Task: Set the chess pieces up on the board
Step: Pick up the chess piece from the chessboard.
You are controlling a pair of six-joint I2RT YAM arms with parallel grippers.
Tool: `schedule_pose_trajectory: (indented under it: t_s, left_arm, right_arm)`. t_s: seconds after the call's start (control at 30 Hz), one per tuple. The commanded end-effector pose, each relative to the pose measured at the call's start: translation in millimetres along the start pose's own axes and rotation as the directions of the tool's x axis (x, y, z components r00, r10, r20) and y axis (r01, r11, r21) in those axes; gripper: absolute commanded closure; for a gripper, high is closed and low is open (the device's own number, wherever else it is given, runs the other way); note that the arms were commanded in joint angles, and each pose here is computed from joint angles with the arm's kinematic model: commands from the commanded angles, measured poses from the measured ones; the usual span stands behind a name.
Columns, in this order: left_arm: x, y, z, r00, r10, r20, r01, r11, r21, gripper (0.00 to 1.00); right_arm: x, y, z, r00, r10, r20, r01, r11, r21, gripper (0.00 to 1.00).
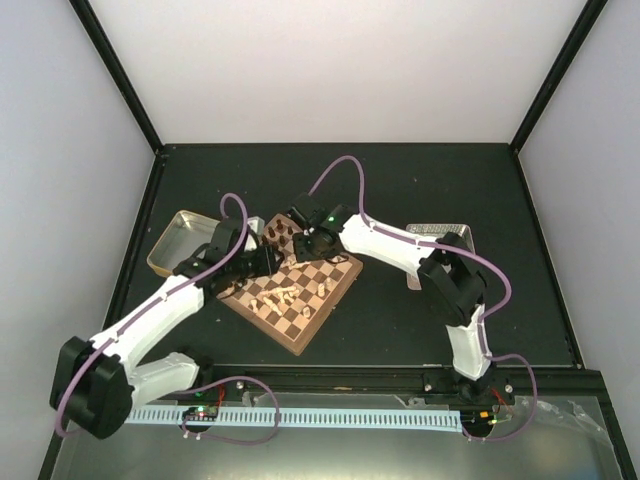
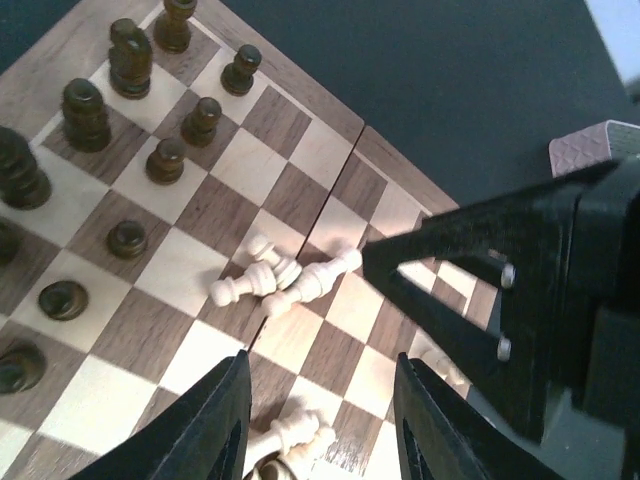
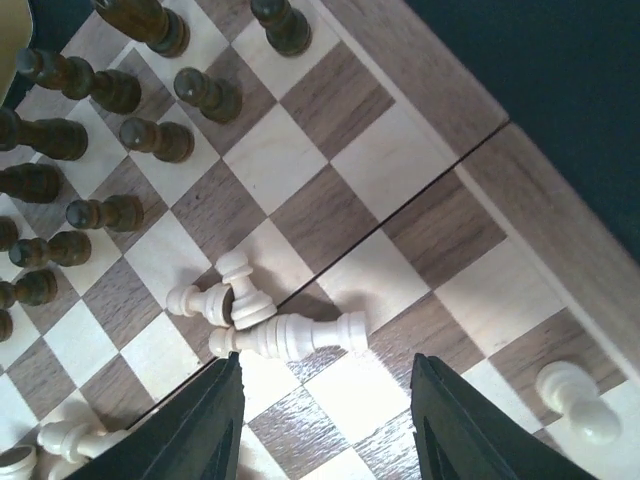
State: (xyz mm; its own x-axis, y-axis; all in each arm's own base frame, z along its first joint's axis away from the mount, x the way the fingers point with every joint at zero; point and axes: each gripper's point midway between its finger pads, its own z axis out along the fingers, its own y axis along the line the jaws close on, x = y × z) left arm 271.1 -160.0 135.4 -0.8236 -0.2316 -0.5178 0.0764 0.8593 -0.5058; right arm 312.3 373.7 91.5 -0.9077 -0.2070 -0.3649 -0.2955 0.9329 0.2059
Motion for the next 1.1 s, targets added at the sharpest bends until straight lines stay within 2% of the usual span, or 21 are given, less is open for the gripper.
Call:
schedule_pose_trajectory:
  t_s: [0.0, 0.13, 0.23, 0.47, 0.77, 1.07]
  left_arm:
    - [-21.2, -20.7, 8.1, 1.0, -0.023, 0.021, 0.021, 0.997, 0.075, 0.6]
    - [-22.7, -17.3, 23.9, 0.999, -0.033, -0.001, 0.033, 0.998, 0.054, 0.63]
    - [-21.5, -16.8, 35.1, 0.999, -0.031, -0.029, 0.033, 0.998, 0.048, 0.67]
    - [-15.6, -9.5, 60.6, 0.996, -0.035, -0.088, 0.037, 0.999, 0.02, 0.68]
    - [-17.5, -3.2, 78.9, 0.994, -0.041, -0.101, 0.04, 0.999, -0.012, 0.72]
    - [-8.2, 9.7, 89.8, 0.99, -0.041, -0.135, 0.033, 0.998, -0.062, 0.72]
  right_arm:
    - [6.3, 9.6, -2.0, 0.986, 0.165, -0.016, -0.166, 0.979, -0.117, 0.54]
    - [1.6, 13.1, 2.5, 0.964, 0.263, -0.026, -0.263, 0.948, -0.178, 0.59]
    - [-1.5, 15.7, 4.6, 0.96, 0.277, -0.028, -0.278, 0.942, -0.19, 0.62]
    - [0.6, 20.1, 14.8, 0.954, 0.293, -0.061, -0.299, 0.932, -0.203, 0.62]
    - [8.4, 18.2, 25.2, 0.958, 0.274, -0.089, -0.287, 0.939, -0.189, 0.67]
    - [12.9, 9.4, 29.1, 0.972, 0.221, -0.081, -0.231, 0.963, -0.142, 0.68]
